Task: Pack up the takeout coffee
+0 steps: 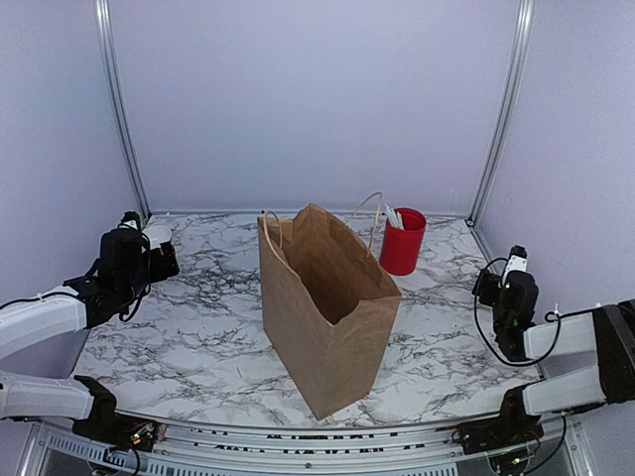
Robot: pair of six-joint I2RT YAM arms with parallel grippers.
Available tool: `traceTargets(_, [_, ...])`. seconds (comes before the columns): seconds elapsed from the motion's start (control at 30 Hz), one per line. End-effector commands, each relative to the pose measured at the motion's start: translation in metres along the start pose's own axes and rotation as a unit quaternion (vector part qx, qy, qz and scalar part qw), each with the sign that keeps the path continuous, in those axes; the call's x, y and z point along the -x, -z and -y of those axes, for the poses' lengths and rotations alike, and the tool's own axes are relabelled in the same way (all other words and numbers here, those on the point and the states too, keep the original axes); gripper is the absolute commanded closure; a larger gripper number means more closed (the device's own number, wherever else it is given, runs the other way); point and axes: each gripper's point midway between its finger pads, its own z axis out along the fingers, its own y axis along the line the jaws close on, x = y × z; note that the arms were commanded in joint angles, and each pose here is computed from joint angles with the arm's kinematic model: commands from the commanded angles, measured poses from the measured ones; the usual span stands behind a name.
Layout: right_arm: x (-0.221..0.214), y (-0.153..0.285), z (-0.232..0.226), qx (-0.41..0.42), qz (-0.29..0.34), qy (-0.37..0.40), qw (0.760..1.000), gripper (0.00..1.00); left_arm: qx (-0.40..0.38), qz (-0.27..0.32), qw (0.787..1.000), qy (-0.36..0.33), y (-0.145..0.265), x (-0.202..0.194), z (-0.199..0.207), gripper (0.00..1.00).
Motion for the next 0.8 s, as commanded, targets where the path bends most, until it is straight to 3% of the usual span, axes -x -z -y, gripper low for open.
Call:
traceTargets(0.0, [0.031,0.003,0.015,-0.033,0.106,-0.022,0.994,0.03,0.036,0.054,0.998,0.017,-0.006,0.022,-0.016,0.01])
traceTargets(0.27, [0.036,0.005,0.004,0.008,0.159,-0.017,0.987,0.0,0.108,0.066,0.992,-0.013,-0.015,0.004,-0.047,0.01])
traceTargets(0.37, [0.03,-0.001,-0.008,0.036,0.14,-0.005,0.99,0.01,0.138,0.078,0.987,-0.028,-0.017,0.003,-0.064,0.01])
traceTargets(0.5, [0.028,0.002,-0.026,0.08,0.164,0.028,0.983,0.04,0.178,0.096,0.979,-0.009,-0.022,0.005,-0.096,0.01])
traceTargets(0.57, [0.018,-0.006,-0.029,0.083,0.125,0.029,0.988,0.03,0.185,0.116,0.976,0.003,-0.024,0.011,-0.107,0.01])
traceTargets(0.77, [0.018,-0.018,-0.033,0.07,0.117,0.04,0.99,0.0,0.182,0.141,0.972,-0.036,-0.032,-0.004,-0.116,0.01])
